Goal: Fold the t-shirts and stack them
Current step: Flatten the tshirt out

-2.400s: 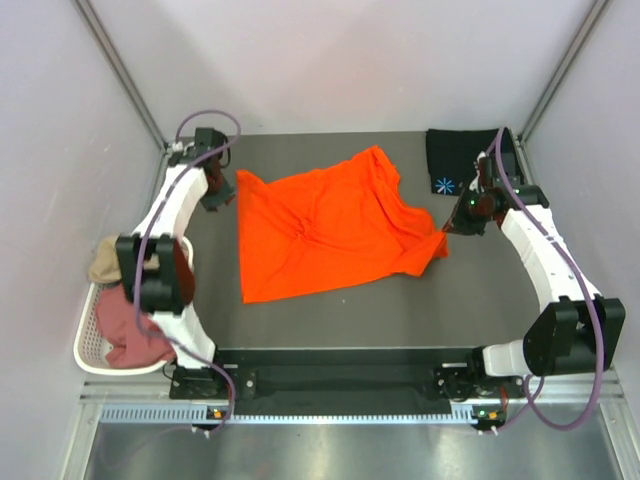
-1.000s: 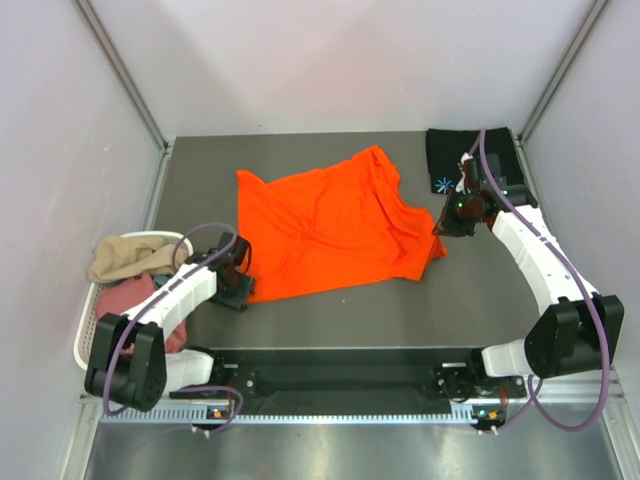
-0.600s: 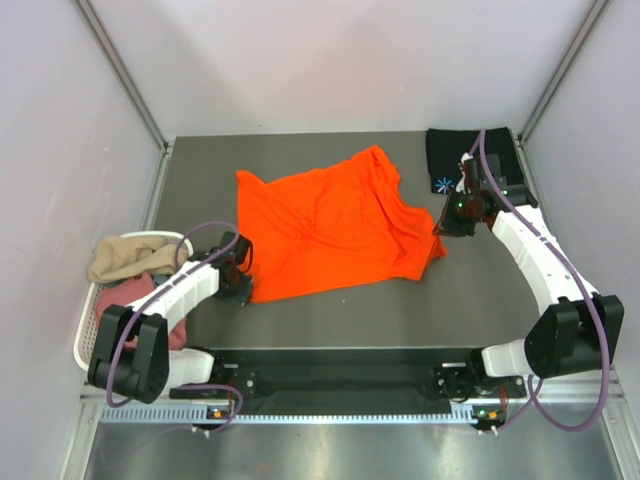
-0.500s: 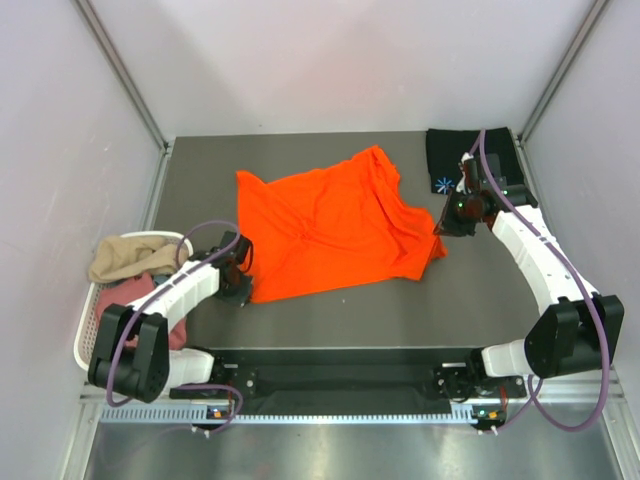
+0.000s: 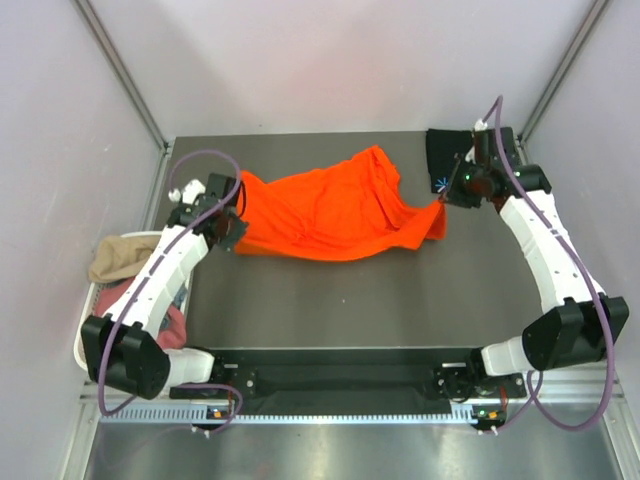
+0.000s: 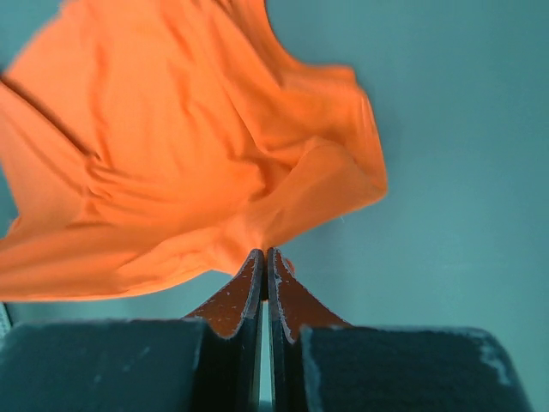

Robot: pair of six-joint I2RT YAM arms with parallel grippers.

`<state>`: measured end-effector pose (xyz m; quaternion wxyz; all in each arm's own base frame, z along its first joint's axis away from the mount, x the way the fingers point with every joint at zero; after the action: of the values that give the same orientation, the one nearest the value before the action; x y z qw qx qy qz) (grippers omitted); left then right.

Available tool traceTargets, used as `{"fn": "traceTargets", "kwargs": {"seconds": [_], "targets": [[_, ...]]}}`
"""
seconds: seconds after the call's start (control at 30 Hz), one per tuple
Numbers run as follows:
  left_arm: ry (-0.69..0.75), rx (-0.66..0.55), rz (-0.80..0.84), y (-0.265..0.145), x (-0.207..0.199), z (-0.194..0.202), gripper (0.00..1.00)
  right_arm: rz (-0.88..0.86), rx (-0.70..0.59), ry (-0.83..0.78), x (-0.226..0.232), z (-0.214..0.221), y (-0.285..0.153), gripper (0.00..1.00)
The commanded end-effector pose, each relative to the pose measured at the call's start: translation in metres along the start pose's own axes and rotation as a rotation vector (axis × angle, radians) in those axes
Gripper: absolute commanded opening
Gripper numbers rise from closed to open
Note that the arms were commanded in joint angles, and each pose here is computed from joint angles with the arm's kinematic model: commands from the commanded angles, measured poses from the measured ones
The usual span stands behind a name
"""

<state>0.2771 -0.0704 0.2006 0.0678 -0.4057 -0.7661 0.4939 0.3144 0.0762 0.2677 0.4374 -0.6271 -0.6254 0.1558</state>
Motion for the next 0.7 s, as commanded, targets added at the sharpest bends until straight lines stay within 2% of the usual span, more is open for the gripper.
{"fn": "traceTargets", "kwargs": {"seconds": [0.0,0.1,0.2,0.3,0.47,0.67], "targets": [[0.152,-0.123,-0.059,-0.026,-0.001,-0.038,0.0,-0.002,-0.112,0.024,0.008,-0.036,-0.016,0.0],[0.249,-0.261,-0.073,-0.055,-0.009,-0.076,0.0,-0.02,-0.2,0.04,0.014,-0.069,-0.035,0.0],[0.266,-0.404,-0.03,-0.092,-0.023,-0.113,0.0,-0.017,-0.247,0.066,0.013,-0.091,-0.045,0.0],[0.305,-0.539,-0.01,-0.131,-0.03,-0.146,0.0,-0.052,-0.359,0.078,0.023,-0.128,-0.078,0.0],[0.282,-0.651,0.135,-0.183,-0.044,-0.172,0.0,-0.157,-0.479,0.068,0.044,-0.156,-0.115,0.0],[0.222,-0.732,0.309,-0.228,-0.054,-0.186,0.0,-0.361,-0.633,-0.029,0.07,-0.161,-0.162,0.0]]}}
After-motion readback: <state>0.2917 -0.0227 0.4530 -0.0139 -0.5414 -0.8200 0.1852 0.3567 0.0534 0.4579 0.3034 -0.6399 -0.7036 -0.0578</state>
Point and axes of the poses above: each gripper's point midway between its finger pads, its own y axis out along the fingers, its own x axis along the line the jaws close on, z = x × y, the point moved 5 cm from there along -y, back along the fingers, and after that the axes turned 2 degrees about y, right-handed, at the moved point
